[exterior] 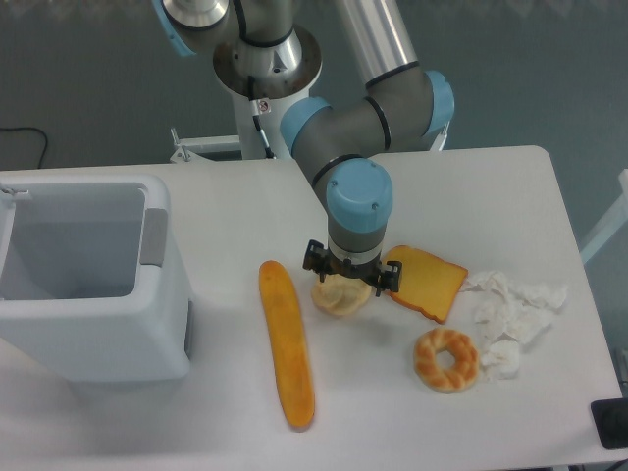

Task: Pick up the round bread
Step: 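Close the gripper fingers around the round bun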

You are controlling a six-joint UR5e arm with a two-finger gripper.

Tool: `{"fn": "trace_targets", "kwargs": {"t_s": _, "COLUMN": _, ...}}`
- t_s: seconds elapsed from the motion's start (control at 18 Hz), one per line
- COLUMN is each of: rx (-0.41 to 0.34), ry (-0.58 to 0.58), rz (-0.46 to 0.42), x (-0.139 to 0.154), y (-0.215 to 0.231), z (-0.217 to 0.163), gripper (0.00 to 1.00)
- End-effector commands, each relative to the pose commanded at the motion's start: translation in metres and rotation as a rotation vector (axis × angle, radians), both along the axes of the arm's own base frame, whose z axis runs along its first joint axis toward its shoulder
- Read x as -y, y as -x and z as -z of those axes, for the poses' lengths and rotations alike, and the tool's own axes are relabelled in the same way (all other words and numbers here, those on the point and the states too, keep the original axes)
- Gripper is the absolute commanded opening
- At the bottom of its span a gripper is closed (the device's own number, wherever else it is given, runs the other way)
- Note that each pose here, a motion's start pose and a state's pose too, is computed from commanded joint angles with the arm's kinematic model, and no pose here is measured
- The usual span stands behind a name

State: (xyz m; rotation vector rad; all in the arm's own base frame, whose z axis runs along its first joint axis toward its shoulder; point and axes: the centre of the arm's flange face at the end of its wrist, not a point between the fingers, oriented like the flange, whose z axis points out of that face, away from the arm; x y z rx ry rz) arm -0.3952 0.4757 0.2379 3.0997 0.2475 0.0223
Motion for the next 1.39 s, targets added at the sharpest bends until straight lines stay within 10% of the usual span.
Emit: {"fn": "trace_targets", "kwargs": {"t_s": 1.39, "rx": 0.030, "ry": 0.041, "rz": 0.034, "x": -0.012, "y": -0.020, "z": 0.039, "gripper": 1.00}}
